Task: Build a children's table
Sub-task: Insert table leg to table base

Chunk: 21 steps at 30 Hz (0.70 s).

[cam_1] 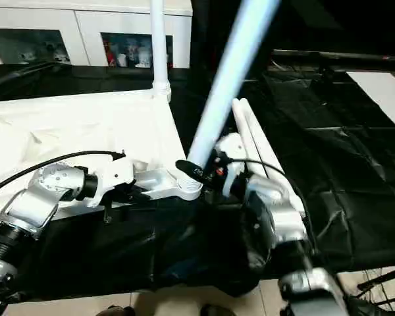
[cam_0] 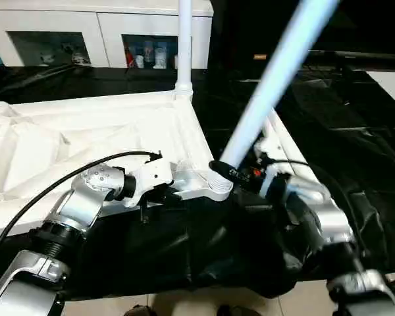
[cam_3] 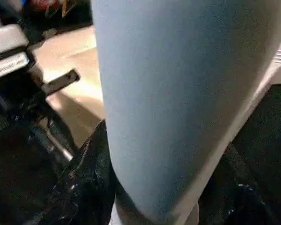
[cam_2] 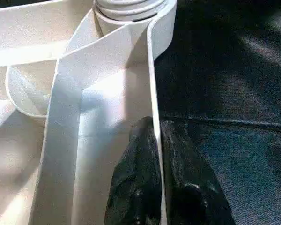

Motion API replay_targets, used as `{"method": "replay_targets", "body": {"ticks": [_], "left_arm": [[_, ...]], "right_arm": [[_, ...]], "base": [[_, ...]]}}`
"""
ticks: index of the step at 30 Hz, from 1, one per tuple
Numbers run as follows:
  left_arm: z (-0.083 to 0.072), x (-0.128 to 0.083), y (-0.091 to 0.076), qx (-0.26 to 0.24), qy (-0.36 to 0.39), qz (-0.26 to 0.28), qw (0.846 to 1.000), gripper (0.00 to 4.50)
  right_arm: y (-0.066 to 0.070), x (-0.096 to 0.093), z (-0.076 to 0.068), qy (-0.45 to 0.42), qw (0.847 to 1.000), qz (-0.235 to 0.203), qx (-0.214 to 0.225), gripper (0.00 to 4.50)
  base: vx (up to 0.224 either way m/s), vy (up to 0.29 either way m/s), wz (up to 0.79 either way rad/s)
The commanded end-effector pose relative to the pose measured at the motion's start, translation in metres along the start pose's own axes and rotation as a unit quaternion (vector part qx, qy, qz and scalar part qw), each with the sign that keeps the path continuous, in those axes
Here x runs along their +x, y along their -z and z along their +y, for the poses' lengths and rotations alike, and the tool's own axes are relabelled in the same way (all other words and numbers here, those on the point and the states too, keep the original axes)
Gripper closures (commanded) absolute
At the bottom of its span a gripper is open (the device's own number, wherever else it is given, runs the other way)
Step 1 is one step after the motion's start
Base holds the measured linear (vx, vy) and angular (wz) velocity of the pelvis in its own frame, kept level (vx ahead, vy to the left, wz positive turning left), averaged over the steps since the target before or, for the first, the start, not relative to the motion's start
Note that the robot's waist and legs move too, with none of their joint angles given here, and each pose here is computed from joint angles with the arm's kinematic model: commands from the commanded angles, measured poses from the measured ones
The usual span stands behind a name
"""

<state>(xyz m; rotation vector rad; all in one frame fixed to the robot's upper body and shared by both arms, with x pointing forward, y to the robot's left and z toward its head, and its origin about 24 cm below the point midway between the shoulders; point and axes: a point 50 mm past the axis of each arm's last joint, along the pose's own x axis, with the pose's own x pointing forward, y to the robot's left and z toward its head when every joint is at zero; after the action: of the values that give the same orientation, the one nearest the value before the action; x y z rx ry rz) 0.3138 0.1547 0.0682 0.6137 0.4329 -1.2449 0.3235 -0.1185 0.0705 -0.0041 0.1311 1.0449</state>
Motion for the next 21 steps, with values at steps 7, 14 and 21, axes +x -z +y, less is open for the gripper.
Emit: {"method": "replay_targets", "body": {"ticks": [7,14,21], "left_arm": [[-0.007,0.007,0.001,-0.009,0.005,-0.018,1.0,4.5],[-0.012,0.007,-0.002,-0.001,0.037,-0.027,0.999,4.5],[-0.025,0.006,-0.011,0.007,0.105,-0.052,0.993,4.5]], "right_arm": [[0.042,-0.011,0.007,-0.068,0.986,0.147,0.049,2.64],[0.044,-0.014,0.004,-0.095,0.981,0.16,0.055,2.64],[0.049,-0.025,0.008,-0.156,0.97,0.172,0.065,2.64]], "base": [[0.0,0.0,0.0],[0.0,0.0,0.0],[0.0,0.0,0.0]]}}
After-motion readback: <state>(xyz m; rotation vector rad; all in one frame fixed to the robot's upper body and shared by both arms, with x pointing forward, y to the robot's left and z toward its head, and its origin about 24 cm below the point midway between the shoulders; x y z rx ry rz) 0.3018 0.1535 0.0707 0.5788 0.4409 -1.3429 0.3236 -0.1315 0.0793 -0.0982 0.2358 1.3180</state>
